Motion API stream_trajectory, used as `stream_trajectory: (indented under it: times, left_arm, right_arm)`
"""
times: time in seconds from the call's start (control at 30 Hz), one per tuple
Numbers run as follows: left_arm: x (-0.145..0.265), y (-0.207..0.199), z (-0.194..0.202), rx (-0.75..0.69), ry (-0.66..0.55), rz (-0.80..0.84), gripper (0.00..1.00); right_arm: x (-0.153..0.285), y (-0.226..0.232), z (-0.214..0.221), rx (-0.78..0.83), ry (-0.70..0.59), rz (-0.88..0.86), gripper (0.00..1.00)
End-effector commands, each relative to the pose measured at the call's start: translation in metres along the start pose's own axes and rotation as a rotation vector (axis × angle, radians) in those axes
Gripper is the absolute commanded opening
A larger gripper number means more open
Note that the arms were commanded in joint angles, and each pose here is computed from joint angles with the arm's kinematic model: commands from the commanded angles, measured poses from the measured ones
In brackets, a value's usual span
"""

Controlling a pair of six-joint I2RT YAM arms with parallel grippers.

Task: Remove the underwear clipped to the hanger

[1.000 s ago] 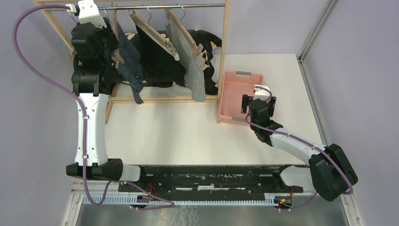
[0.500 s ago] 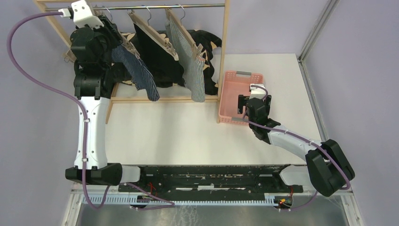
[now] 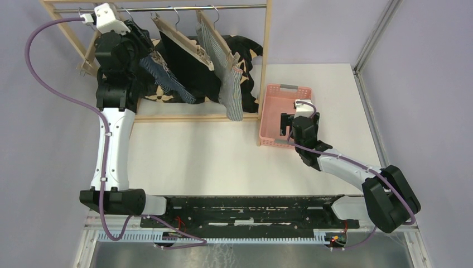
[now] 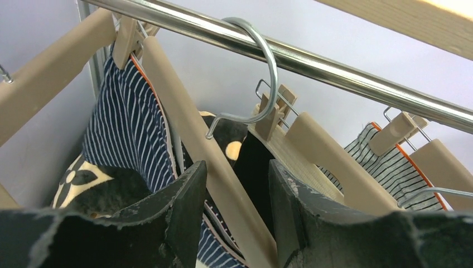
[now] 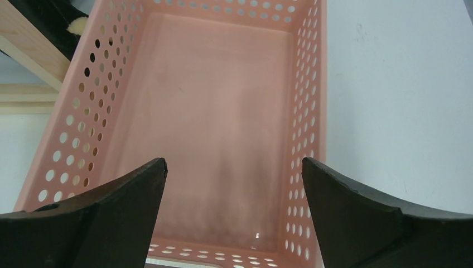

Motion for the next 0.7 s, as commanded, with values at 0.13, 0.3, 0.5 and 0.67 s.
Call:
stream_trajectory:
  times: [0.13,0.3,0.5,0.67]
  left_arm:
    - [0.004,-0.013,-0.026,0.086,-0.100,0.065,0.52]
    - [0.001,-0.012,-0.023,0.079,-0.081,0.056,0.49]
    - [0.002,-0.016,-0.017,0.085,-0.053,0.083,0.49]
    - [0.011,-0.024,-0.032,0.110,-0.077,0.129,0.45]
  right_arm:
    - [-0.003,0.016,-0.018,-0.041,-0.044,-0.055,1.00]
    - [-0.002,0.017,-0.020,-0.040,-0.045,-0.057,1.00]
    - [-0.001,0.018,-0.019,-0.038,-0.042,-0.062,1.00]
    - [-0.001,0.017,-0.021,-0.033,-0.042,-0.052,1.00]
Point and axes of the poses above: each gripper's point midway between its finger pads, its own x axis back along the fingers, its own y axis along the line the jaws close on, z = x × y, the point moved 2 cm from there along x, back along the fingers, and after that the axes turned 6 degrees about -x, right-handed, at the moved point
